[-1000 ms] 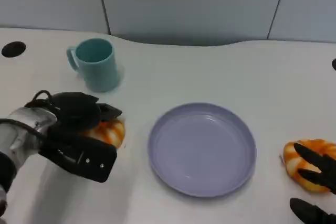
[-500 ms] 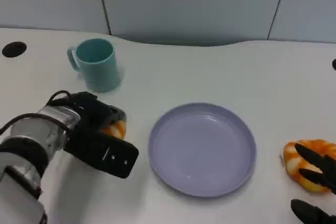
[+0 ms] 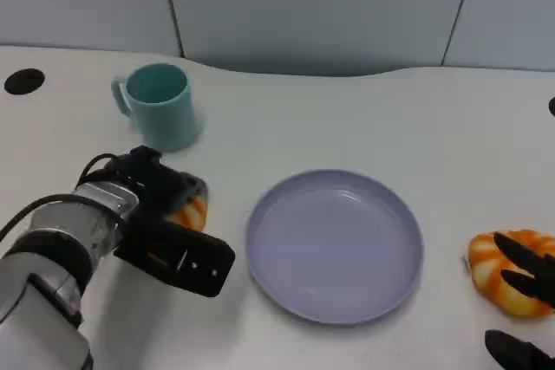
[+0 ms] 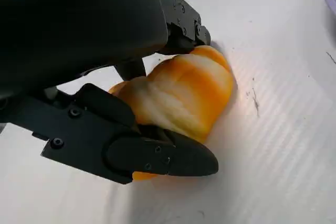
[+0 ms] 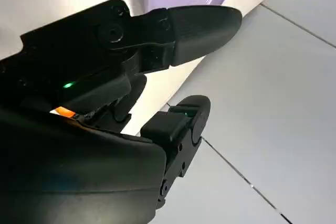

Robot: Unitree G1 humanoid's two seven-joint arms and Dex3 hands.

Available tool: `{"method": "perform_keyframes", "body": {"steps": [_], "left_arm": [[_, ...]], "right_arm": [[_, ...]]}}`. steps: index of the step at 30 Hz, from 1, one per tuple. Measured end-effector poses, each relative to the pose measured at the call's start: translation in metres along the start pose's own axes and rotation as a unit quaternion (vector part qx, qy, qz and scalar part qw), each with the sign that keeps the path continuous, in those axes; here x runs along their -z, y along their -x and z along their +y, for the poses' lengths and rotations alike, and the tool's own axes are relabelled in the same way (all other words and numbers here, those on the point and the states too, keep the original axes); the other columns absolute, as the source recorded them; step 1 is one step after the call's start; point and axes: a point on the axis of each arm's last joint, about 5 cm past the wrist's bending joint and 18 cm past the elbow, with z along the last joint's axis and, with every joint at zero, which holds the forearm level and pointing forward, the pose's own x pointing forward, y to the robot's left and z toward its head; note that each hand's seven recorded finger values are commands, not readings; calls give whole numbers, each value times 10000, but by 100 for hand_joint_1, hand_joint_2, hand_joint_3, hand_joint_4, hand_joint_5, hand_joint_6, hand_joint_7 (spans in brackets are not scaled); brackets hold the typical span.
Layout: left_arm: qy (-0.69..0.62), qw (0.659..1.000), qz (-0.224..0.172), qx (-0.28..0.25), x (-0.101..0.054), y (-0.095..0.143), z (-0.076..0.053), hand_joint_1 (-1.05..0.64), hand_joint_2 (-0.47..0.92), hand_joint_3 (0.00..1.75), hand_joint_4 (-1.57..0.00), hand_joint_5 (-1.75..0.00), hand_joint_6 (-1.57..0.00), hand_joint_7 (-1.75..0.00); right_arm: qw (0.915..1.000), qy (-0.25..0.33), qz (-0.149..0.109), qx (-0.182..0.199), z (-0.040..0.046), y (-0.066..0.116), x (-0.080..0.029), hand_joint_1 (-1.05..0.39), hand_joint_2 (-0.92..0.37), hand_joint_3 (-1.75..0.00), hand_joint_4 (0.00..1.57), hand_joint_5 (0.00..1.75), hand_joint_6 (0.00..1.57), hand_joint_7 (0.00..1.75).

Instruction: Grasp the bread from the table and place it into the plate.

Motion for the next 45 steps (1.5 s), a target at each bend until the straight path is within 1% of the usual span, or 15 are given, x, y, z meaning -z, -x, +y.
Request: {"method": "perform_keyframes", "body": {"steps": [1,3,8,9,11,14,16,20,23,30,31,33,34,37,45], "left_arm": [[106,9999,28,-26,6,1,2,-44,84,7,-13,-174,-6,-156],[351,9993,82,-83,21,5,7,-35,80,3,-22,-175,-9,-171],[782,9967,68,-196,35,10,21,-20,79,1,-37,-175,-15,-175],[816,9964,62,-209,35,10,22,-18,80,1,-44,-175,-24,-175],[875,9959,48,-223,36,10,25,-11,81,2,-68,-175,-57,-175],[1198,9925,74,-218,52,15,37,-6,82,1,-93,-175,-83,-175],[1473,9889,88,-180,70,20,43,-5,81,1,-107,-175,-97,-175],[1649,9860,78,-227,84,25,50,-3,82,1,-113,-175,-105,-175],[1649,9856,53,-358,81,27,43,-2,81,1,-127,-175,-117,-175],[1518,9857,15,-726,62,31,-16,-23,82,4,-141,-175,-131,-175],[1520,9855,23,-759,61,32,-25,-27,85,8,-143,-175,-132,-175],[1549,9846,25,-810,62,34,-32,-30,38,105,-143,-175,-132,-175],[1586,9838,14,-831,65,36,-36,-32,25,134,-142,-175,-131,-175],[1685,9818,-13,-871,74,43,-40,-33,13,157,-138,-175,-127,-175],[2302,9693,-3,-867,116,58,-23,-29,2,158,-128,-175,-120,-175]], "right_arm": [[10000,1,5,2,-1,2,1,-38,-92,-33,77,1,59,0],[10000,8,14,8,-6,6,2,-38,-92,-34,80,2,59,0],[10000,33,-10,50,-25,4,-5,-38,-92,-34,87,6,59,0],[10000,39,-23,62,-30,1,-9,-37,-92,-34,87,6,59,0],[10000,39,-38,80,-36,-3,-13,-36,-92,-34,87,6,59,0],[9999,-15,-37,133,-43,-10,-16,-35,-92,-33,85,4,59,0],[9999,-15,-43,150,-48,-16,-15,-34,-92,-33,84,4,59,0],[9998,0,-57,175,-57,-24,-15,-35,-92,-33,85,4,59,0],[9998,6,-68,190,-62,-30,-16,-34,-92,-33,84,3,60,0],[9997,14,-108,218,-67,-47,-19,-32,-92,-32,87,4,60,0],[9997,14,-112,220,-68,-49,-19,-33,-92,-32,85,3,60,0],[9997,14,-117,223,-68,-52,-20,-32,-92,-32,83,2,60,0],[9997,14,-120,224,-68,-54,-20,-32,-92,-33,83,2,60,0],[9997,16,-124,225,-68,-56,-20,-32,-92,-33,84,3,61,0],[9996,59,-153,216,-64,-65,-23,-33,-92,-32,84,2,61,0]]}}
